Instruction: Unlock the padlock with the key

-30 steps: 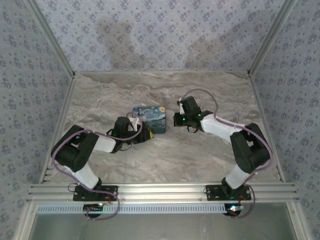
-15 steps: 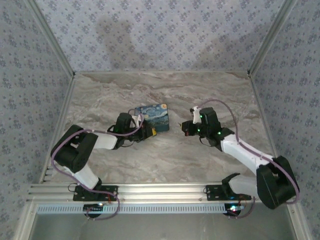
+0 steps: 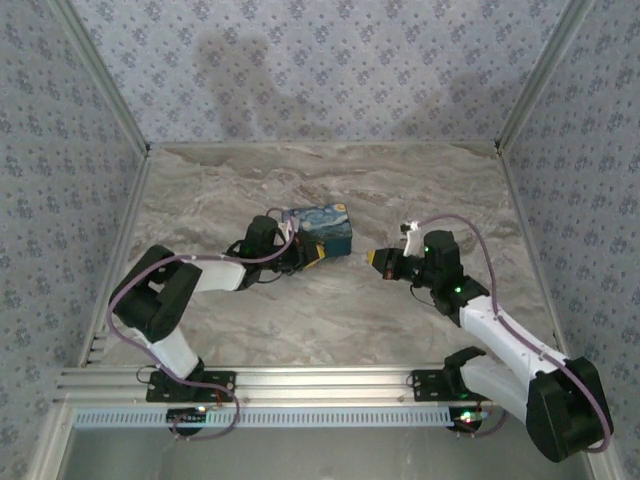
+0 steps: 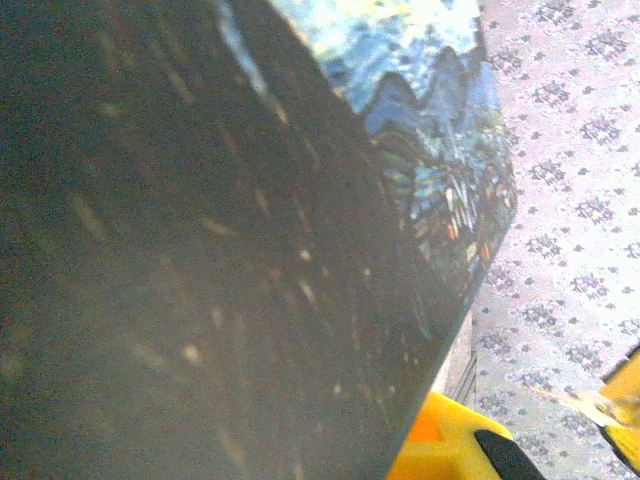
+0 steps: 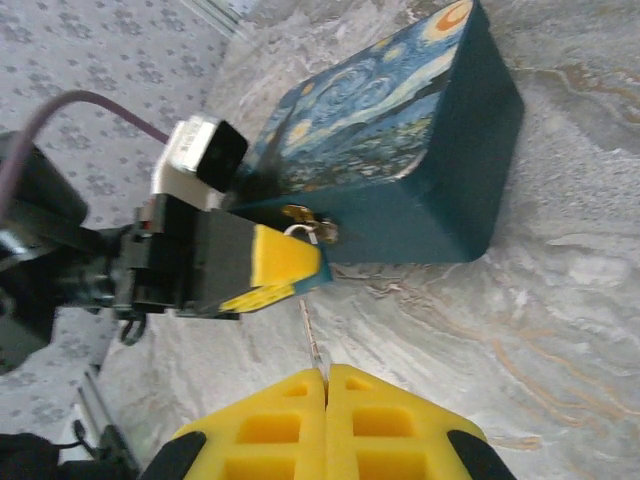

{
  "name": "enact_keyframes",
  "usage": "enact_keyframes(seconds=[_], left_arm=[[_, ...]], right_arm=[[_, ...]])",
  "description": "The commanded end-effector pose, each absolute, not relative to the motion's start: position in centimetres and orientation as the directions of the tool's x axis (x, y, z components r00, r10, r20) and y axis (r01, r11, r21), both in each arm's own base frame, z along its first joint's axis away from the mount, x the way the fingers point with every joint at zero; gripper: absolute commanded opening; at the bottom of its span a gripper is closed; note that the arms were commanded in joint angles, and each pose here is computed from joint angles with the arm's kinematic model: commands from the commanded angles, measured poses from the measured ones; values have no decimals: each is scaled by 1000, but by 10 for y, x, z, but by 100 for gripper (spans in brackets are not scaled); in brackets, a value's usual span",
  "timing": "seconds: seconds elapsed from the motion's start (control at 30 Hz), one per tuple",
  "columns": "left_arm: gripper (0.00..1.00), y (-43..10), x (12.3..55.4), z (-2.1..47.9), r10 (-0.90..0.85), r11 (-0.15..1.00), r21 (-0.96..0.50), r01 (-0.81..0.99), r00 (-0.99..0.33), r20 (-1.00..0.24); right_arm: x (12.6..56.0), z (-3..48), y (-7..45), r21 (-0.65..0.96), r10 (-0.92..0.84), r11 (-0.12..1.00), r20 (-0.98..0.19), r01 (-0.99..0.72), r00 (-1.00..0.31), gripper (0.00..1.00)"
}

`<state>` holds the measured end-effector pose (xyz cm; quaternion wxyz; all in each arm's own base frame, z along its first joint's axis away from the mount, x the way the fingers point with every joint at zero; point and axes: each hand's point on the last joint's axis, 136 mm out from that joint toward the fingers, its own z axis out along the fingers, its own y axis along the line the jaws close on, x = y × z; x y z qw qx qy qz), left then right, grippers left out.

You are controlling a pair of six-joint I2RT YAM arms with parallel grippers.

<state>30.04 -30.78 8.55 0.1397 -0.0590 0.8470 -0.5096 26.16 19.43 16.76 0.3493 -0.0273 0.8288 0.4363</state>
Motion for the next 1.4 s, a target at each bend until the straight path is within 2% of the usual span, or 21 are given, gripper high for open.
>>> enact_keyframes(seconds=[0.0,0.33,0.53,0.8,1.13,1.37], left_arm=[[0,-316,310,96,-263,436,-899,48,-948,-179],[1,-322,312,104,-256,413,-909,47,-952,-166],[1,-324,312,108,-254,403,-914,48,-954,-162],[2,-329,314,120,-247,374,-926,56,-956,-158],[2,-329,315,126,-251,364,-929,60,-955,-160],[2,-330,316,129,-253,353,-933,62,-954,-159]], right_arm=[[258,202,199,750,314,538,-601,-384,-735,0],[259,253,201,834,422,410,-533,-370,-734,0],[259,263,198,854,450,396,-500,-337,-740,0],[267,214,206,909,475,352,-379,-224,-794,0],[267,159,233,917,459,367,-324,-156,-827,0],[272,134,257,933,454,338,-277,-124,-847,0]])
